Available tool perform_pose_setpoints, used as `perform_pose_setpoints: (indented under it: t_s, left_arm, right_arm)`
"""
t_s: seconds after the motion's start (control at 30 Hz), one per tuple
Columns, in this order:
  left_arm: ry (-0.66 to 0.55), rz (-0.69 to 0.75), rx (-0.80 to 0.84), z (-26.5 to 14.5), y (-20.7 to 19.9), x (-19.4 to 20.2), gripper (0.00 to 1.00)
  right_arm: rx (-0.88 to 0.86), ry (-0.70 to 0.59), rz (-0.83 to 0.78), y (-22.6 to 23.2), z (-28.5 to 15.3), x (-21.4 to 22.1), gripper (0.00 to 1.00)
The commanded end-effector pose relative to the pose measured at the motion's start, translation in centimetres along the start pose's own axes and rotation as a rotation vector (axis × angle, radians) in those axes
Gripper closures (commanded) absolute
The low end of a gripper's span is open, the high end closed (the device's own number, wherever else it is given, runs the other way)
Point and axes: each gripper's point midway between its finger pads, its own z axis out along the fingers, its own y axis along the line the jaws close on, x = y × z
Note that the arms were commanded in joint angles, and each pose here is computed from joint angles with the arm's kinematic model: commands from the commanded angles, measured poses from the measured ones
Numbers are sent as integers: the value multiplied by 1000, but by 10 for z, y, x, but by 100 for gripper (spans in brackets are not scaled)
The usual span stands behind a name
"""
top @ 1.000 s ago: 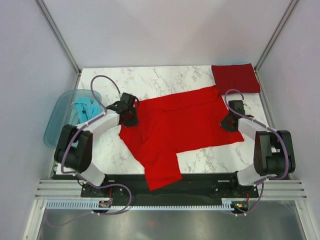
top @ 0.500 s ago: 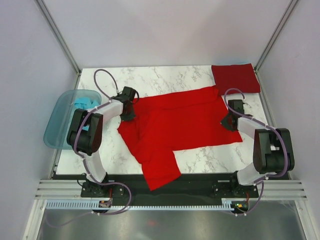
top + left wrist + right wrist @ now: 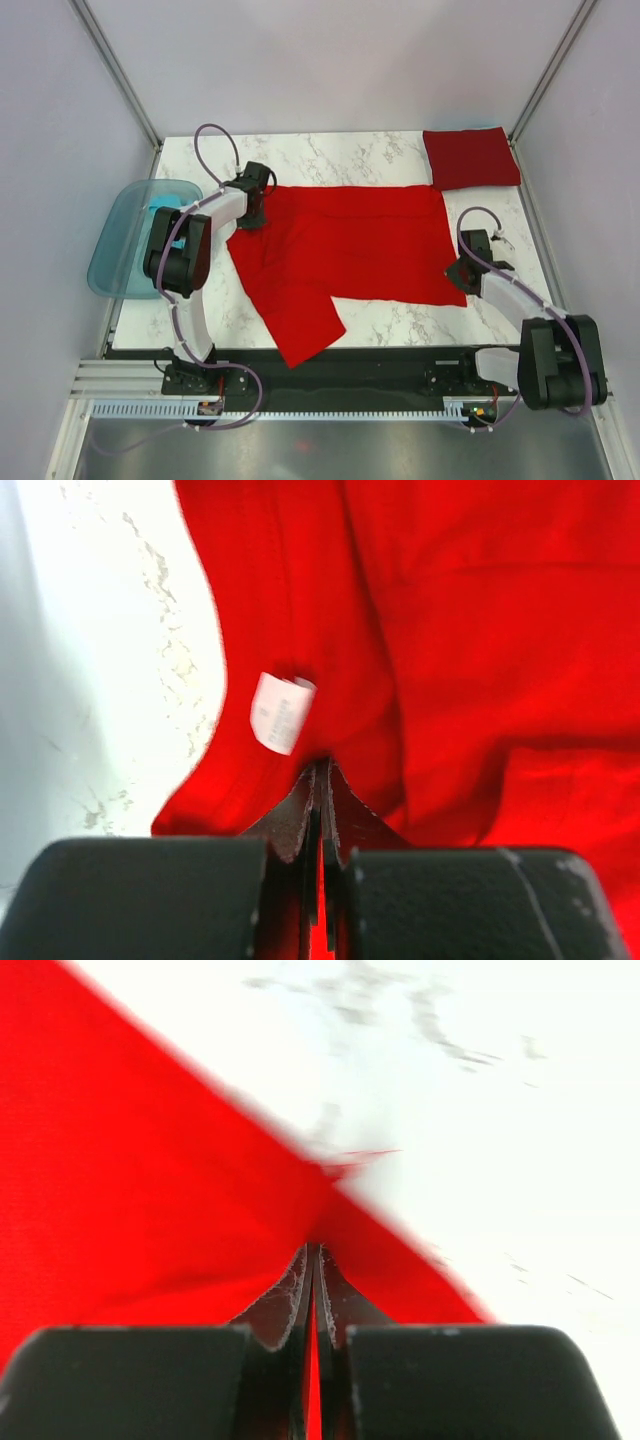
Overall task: Fold and stack the t-shirts
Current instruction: Fold the tshirt
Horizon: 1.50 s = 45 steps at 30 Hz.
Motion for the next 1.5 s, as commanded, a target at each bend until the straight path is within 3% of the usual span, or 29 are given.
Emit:
perform_pose_setpoints:
  t_s: [0.0, 0.13, 0.27, 0.43, 0.57, 0.63, 0.73, 1.0, 1.27, 1.47]
  left_arm:
    - [60, 108, -86, 6, 27, 20, 98]
    - [93, 106, -87, -1, 35, 43, 98]
    - [57, 110, -48, -15, 29, 33, 94]
    - [-109, 66, 56, -77, 18, -15, 81]
    - [-176, 79, 253, -128, -12, -21, 81]
    - [-121, 78, 462, -151, -42, 4, 88]
    - [4, 15, 570, -160, -63, 50, 98]
    - [180, 14, 490, -152, -88, 150, 98]
    - [258, 16, 300, -118, -54, 207, 98]
    - [297, 32, 249, -110, -33, 236, 98]
  right_arm:
    - [116, -69, 25, -33, -9, -6, 93]
    - [97, -77, 5, -24, -13, -14, 93]
    - [1, -36, -28, -4, -18, -11, 91]
    - [-79, -32, -59, 23, -30, -25, 91]
    - [-107, 4, -49, 37, -31, -25, 92]
    - [-128, 17, -48, 43, -31, -24, 92]
    - [-117, 13, -67, 43, -26, -25, 91]
    - [-130, 15, -122, 54, -14, -29, 90]
    - [-159, -4, -173, 58, -22, -36, 88]
    - [-118, 11, -158, 44, -16, -40, 86]
